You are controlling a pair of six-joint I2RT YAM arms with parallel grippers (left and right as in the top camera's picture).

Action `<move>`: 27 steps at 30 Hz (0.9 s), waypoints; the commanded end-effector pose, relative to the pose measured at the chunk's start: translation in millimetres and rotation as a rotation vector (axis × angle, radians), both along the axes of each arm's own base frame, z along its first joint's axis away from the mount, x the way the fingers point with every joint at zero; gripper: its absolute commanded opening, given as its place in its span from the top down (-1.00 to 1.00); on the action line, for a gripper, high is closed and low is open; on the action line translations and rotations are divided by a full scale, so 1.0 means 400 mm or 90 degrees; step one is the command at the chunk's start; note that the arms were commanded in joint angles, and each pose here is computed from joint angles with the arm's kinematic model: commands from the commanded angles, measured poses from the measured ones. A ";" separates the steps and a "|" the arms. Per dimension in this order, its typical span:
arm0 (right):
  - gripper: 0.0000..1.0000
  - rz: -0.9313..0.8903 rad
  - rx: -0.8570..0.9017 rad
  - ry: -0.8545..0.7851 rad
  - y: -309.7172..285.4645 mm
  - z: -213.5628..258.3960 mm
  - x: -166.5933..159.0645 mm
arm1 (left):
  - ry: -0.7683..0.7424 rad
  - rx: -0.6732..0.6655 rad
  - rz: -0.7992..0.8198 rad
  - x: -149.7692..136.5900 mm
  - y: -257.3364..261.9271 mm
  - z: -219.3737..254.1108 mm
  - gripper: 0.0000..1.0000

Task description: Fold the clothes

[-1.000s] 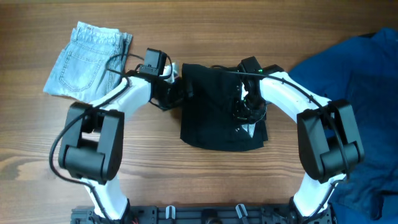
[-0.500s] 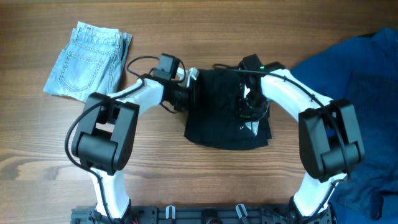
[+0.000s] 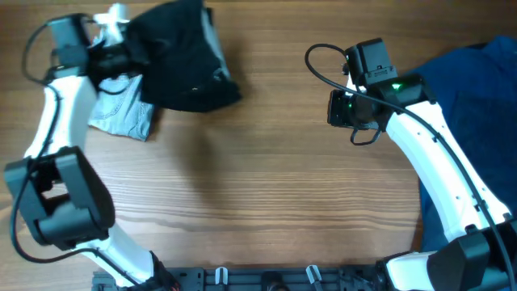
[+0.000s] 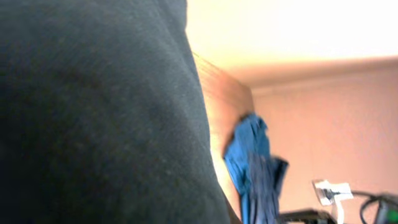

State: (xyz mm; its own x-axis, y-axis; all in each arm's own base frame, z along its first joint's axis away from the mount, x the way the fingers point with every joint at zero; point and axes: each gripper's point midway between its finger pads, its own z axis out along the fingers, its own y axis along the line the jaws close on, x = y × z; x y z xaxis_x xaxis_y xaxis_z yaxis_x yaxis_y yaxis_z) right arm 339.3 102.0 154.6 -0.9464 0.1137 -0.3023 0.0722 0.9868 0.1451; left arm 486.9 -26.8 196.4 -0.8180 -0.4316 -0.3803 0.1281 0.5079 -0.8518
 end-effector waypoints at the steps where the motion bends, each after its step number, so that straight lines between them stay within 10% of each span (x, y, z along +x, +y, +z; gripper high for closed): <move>1: 0.51 -0.010 -0.009 -0.003 -0.002 -0.005 0.008 | 0.010 0.069 0.101 -0.007 0.187 -0.035 0.92; 4: 0.51 -0.010 -0.008 -0.004 -0.002 -0.004 0.009 | 0.082 0.152 0.188 -0.039 0.315 -0.116 0.78; 7: 0.52 -0.011 -0.007 -0.004 -0.002 -0.004 0.009 | 0.167 0.248 0.283 -0.078 0.430 -0.187 0.11; 9: 0.52 -0.007 0.001 0.000 0.004 -0.004 0.005 | 0.195 0.287 0.322 -0.097 0.480 -0.205 -0.99; 11: 0.52 -0.006 0.004 0.005 0.006 -0.006 0.002 | 0.210 0.276 0.335 -0.112 0.495 -0.203 -1.00; 20: 0.51 -0.006 0.000 0.016 0.003 -0.009 -0.009 | 0.157 0.264 0.347 -0.182 0.459 -0.008 -0.93; 23: 0.52 -0.006 0.001 0.013 0.004 -0.008 -0.006 | 0.090 0.318 0.286 -0.201 0.383 0.072 0.70; 27: 0.51 -0.019 0.009 0.012 0.007 -0.007 -0.003 | 0.111 0.428 0.225 -0.190 0.300 0.020 0.92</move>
State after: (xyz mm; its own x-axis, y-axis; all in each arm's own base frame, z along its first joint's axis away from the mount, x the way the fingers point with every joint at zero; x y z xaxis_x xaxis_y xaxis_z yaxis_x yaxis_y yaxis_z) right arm 337.4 101.1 153.9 -0.9485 0.1175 -0.2942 0.0783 0.9868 0.1416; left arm 404.2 117.8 220.2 -0.6653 -0.5578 -0.4962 -0.3086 0.8107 -0.4975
